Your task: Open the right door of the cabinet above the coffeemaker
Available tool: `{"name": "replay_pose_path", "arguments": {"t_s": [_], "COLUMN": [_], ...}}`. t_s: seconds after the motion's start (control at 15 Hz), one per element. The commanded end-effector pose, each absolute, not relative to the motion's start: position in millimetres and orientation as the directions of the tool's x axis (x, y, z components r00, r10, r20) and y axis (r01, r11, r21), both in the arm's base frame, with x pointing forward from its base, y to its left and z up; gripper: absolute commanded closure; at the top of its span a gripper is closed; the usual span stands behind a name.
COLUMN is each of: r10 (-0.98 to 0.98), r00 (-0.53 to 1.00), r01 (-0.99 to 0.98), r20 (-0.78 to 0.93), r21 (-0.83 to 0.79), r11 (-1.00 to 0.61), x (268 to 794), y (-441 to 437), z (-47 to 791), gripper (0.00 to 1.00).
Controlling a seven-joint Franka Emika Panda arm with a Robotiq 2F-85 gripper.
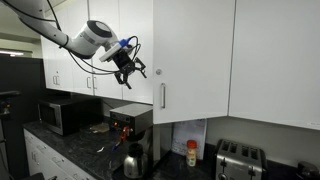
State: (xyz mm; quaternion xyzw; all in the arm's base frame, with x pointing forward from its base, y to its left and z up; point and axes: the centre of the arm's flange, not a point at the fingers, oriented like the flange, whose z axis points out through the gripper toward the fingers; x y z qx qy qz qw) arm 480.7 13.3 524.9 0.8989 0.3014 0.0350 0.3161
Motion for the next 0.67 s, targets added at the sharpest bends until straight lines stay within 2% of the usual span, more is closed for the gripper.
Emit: {"name": "replay_pose_path", "arguments": {"t_s": [0.0,0.6], "r10": [0.568,0.542], "r00": [0.808,0.813], "r01": [0.515,0.477], "r20": [-0.159,-0.214], "r21": [0.659,0.778], "r11": [-0.548,-0.408], "x": [482.1,483.8], "y": [-2.4,-41.2], "z": [503.2,481.2], "gripper": [0.0,0.0]}}
